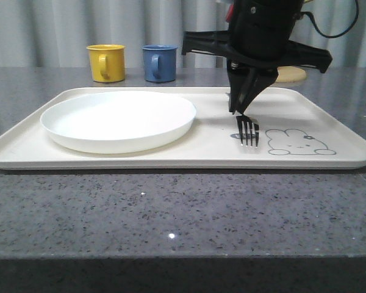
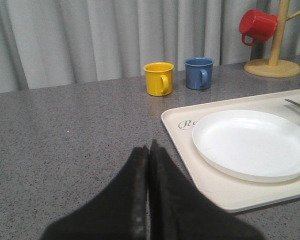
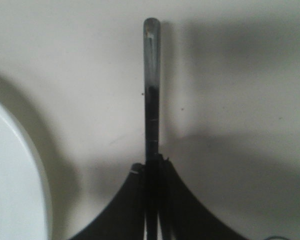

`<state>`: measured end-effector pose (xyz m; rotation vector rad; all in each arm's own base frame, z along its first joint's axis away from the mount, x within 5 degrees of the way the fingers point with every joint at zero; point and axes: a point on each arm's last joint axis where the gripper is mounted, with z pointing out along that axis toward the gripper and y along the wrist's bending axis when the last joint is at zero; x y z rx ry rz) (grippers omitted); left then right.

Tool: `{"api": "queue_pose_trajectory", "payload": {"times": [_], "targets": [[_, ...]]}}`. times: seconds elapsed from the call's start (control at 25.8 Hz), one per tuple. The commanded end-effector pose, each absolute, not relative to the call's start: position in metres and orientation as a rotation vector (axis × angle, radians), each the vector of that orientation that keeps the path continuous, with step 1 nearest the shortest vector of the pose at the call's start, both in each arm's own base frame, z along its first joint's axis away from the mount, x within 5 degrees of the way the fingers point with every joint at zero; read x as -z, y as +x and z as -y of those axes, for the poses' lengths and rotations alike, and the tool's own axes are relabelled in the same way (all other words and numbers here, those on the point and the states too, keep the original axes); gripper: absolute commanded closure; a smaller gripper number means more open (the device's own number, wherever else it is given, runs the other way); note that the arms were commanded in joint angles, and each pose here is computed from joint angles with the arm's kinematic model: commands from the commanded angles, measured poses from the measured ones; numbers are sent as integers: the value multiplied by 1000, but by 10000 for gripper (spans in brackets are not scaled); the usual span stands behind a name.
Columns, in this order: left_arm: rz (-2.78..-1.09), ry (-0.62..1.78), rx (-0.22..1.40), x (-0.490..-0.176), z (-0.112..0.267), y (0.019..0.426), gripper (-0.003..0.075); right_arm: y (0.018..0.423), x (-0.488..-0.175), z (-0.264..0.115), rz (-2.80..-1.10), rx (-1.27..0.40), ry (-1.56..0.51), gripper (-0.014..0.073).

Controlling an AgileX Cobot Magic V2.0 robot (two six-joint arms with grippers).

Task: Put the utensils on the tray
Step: 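Lower the fork onto the tray beside the plate and release, then grasp the silver chopsticks with the right gripper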

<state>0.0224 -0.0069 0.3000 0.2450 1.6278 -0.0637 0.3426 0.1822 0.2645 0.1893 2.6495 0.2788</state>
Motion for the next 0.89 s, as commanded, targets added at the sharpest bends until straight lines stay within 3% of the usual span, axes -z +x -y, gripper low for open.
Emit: {"api": "queue_pose_trajectory", "payload": {"times": [0.0,0.27,0.43,0.66,0.85], "targets": [[-1546,218,82,-314,7,22,738,344,-291,-184,-2544,-373,191,574],[-1546,218,82,-314,7,22,738,344,-292,-184,-2548,-379,197,327],[-1546,218,82,-314,7,22,738,341,-308,-177,-2538,-373,214,213],[-1546,218,82,-314,7,22,738,336,-350,-110,-2517,-173,102,197],[-1546,218,82,-314,7,22,738,330,-356,-39,-2581,7,91,206]]}}
